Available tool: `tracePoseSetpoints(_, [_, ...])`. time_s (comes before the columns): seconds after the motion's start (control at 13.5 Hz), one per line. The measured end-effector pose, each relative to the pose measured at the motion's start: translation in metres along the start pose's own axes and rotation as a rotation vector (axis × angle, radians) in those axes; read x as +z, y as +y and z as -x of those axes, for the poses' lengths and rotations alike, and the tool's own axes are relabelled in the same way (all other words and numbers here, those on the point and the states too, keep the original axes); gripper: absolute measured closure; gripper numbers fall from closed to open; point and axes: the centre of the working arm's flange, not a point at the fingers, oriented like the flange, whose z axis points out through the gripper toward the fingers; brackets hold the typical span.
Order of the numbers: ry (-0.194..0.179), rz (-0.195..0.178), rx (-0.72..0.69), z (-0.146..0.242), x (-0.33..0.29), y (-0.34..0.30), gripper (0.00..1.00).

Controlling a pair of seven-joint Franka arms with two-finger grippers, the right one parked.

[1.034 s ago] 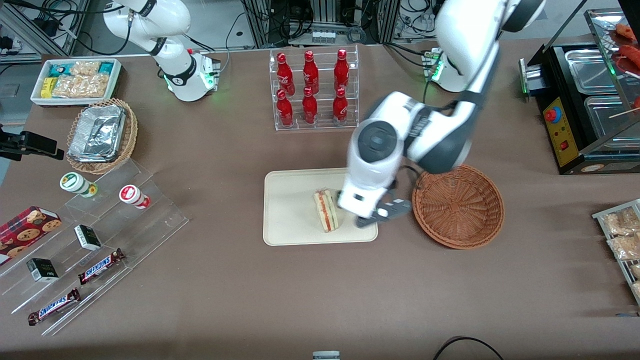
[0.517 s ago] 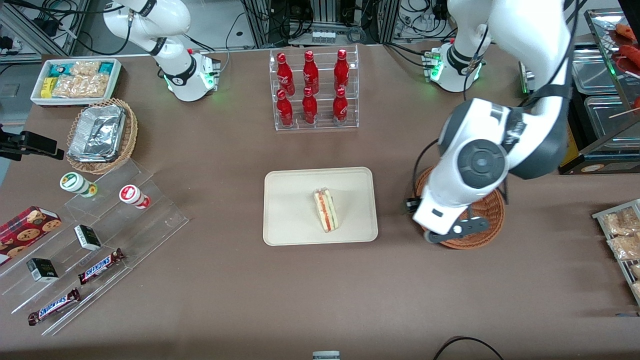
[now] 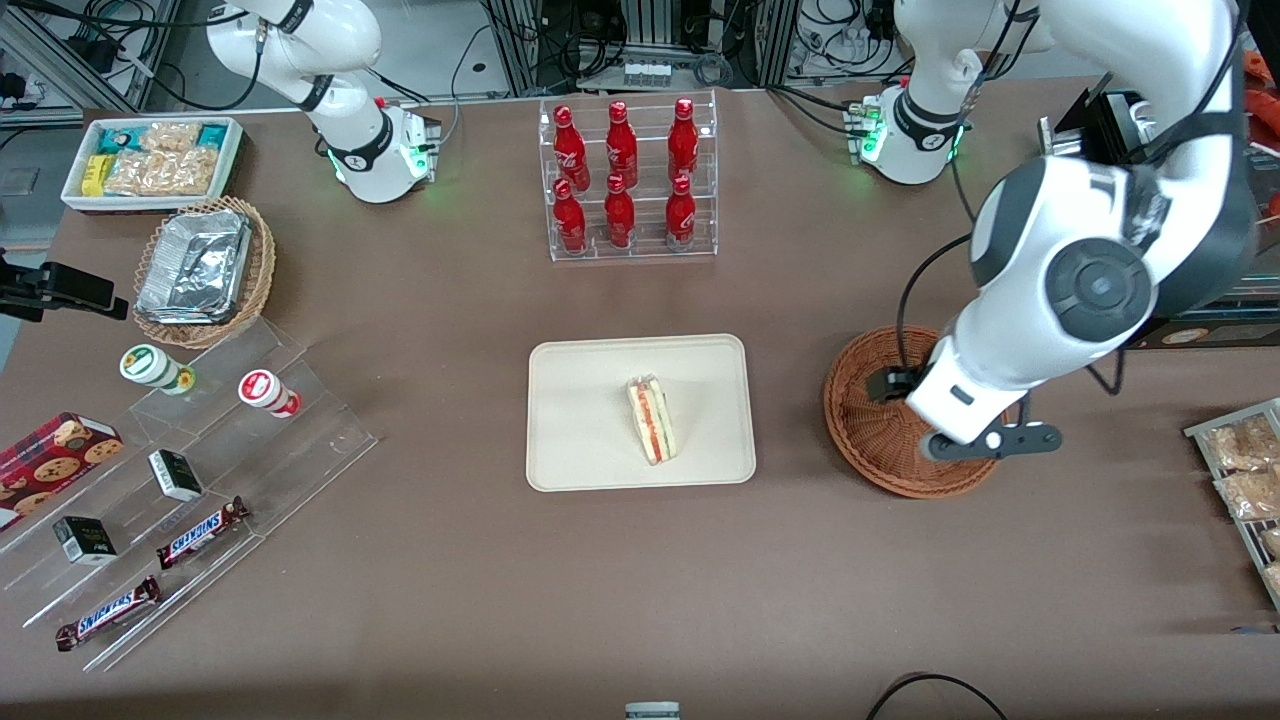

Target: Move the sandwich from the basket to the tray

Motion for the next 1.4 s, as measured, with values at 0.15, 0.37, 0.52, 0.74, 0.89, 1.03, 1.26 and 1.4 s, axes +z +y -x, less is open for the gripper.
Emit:
tracePoseSetpoints(0.15, [0.004, 0.024, 0.055, 0.015, -0.017, -0.026, 0.00])
tracePoseSetpoints(0.37, [-0.020, 0.027, 0.094, 0.045, -0.040, -0.058, 0.00])
tracePoseSetpoints(0.52, [-0.040, 0.017, 0.085, 0.061, -0.054, -0.074, 0.00])
tracePoseSetpoints(0.74, [-0.038, 0.007, 0.050, 0.078, -0.078, -0.097, 0.00])
tracePoseSetpoints(0.89, [-0.042, 0.000, 0.032, 0.089, -0.089, -0.107, 0.00])
tracePoseSetpoints(1.03, [-0.033, 0.000, 0.015, 0.093, -0.096, -0.116, 0.00])
tracePoseSetpoints(1.26, [-0.030, 0.003, -0.014, 0.093, -0.099, -0.131, 0.00])
tracePoseSetpoints(1.4, [-0.026, 0.005, -0.029, 0.093, -0.101, -0.139, 0.00])
